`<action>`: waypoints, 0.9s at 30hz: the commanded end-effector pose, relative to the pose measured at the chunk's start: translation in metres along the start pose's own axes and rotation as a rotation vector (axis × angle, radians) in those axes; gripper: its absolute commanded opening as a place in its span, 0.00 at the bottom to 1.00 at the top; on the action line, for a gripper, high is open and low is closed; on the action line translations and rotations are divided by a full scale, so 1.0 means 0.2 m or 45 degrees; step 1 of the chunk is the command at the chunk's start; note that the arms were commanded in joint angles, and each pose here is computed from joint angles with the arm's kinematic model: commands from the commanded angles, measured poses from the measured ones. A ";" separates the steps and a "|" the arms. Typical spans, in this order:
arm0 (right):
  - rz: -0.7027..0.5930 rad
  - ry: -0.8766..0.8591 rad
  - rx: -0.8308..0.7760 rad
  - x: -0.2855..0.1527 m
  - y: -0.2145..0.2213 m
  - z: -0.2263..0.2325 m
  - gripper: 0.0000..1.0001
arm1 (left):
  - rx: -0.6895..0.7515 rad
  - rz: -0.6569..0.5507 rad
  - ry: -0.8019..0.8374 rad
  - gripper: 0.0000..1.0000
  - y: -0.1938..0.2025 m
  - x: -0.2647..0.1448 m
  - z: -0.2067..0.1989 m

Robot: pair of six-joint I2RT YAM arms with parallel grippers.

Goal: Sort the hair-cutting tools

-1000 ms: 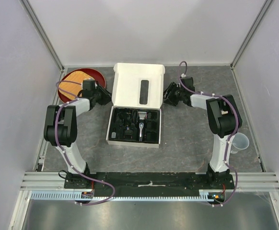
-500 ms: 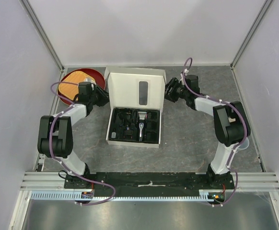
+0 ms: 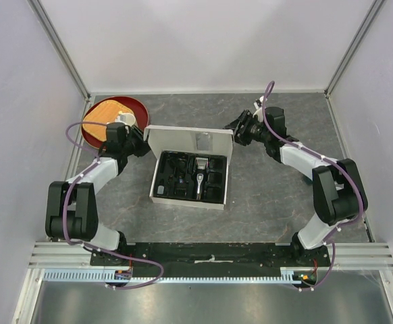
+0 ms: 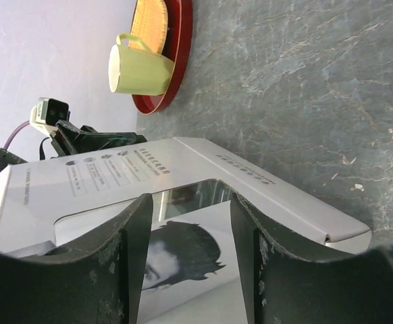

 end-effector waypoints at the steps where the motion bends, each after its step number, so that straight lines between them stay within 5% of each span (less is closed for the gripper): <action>1: 0.001 -0.026 -0.063 -0.07 0.01 0.08 0.57 | 0.041 0.013 0.049 0.37 0.04 -0.08 -0.02; 7: -0.032 0.094 -0.121 -0.12 0.01 0.09 0.58 | 0.043 0.016 0.010 0.37 0.08 -0.12 0.02; 19: -0.113 0.764 -0.220 -0.29 0.01 -0.01 0.60 | 0.151 0.011 0.031 0.37 0.09 -0.12 0.05; 27: 0.024 0.716 -0.261 -0.27 0.16 0.02 0.51 | 0.155 0.018 0.017 0.36 0.10 -0.11 0.07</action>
Point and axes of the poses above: each gripper's point midway between its finger pads, its own x axis out along the fingers, its own z axis along the line the jaws close on, y = z × x, the point moved 10 cm from there along -x, back along the fingers, and after that the axes turned 5 degrees about -x, right-handed, at the moved point
